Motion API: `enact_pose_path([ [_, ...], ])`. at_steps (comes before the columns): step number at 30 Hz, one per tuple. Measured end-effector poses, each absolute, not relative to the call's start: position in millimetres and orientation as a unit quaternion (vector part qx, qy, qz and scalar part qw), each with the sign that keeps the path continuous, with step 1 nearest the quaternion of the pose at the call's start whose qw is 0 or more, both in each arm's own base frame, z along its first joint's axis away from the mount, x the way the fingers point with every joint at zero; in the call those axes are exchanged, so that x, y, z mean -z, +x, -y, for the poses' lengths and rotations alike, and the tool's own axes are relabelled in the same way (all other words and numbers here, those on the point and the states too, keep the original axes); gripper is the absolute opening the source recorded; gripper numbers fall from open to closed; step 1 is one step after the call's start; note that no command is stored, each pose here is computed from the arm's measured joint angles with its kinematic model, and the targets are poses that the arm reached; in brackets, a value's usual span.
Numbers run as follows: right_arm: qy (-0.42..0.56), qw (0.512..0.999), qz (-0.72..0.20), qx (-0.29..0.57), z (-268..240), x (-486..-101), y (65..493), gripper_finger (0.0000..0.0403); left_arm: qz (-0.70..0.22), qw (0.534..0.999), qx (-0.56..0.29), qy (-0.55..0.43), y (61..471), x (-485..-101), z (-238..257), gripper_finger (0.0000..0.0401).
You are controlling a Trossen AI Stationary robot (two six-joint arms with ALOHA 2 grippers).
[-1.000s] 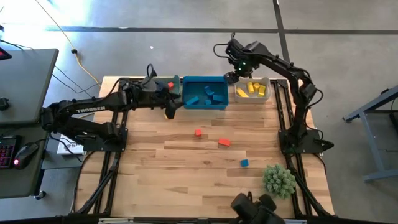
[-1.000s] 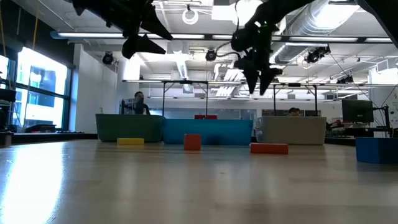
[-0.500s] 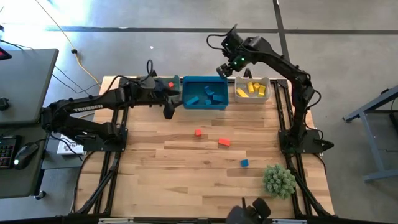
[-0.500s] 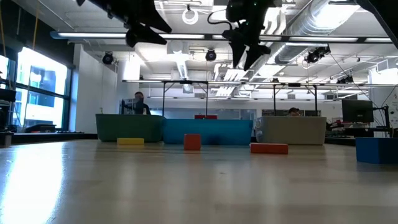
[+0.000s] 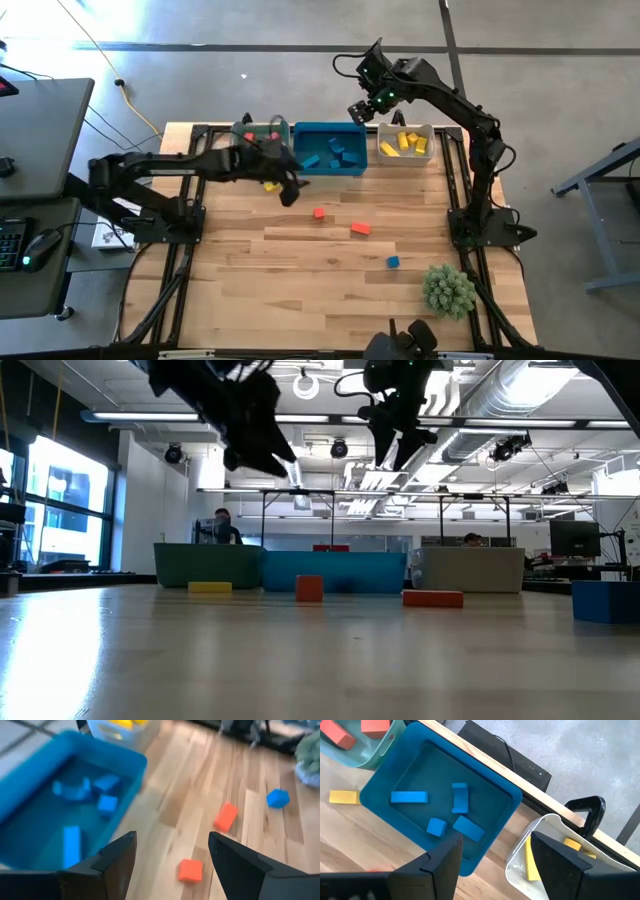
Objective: Sort & place blocks by color
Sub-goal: Put the orange block into the green bin
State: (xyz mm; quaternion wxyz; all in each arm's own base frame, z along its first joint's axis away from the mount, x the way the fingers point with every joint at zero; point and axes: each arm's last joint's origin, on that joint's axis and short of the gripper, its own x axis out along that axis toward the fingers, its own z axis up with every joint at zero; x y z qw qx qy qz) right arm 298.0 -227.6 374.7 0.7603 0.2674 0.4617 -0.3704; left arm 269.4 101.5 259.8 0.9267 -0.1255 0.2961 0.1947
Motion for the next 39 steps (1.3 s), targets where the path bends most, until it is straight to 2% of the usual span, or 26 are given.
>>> enact_pose_path([
  [10,0.266,0.76,-0.461,0.373,228,-375,298,0.0224,-0.358,0.912,-0.16,-0.119,310,-204,-87,0.0236],
  [19,0.272,0.757,-0.459,0.377,228,-374,298,0.0224,-0.402,0.896,-0.154,-0.107,326,-168,-77,0.0236],
  [24,0.272,0.757,-0.46,0.377,228,-374,298,0.0224,-0.403,0.898,-0.143,-0.102,334,-155,-70,0.0236],
  [39,0.261,0.763,-0.467,0.362,216,-374,306,0.0224,-0.435,0.878,-0.187,-0.065,341,-124,-63,0.0236],
])
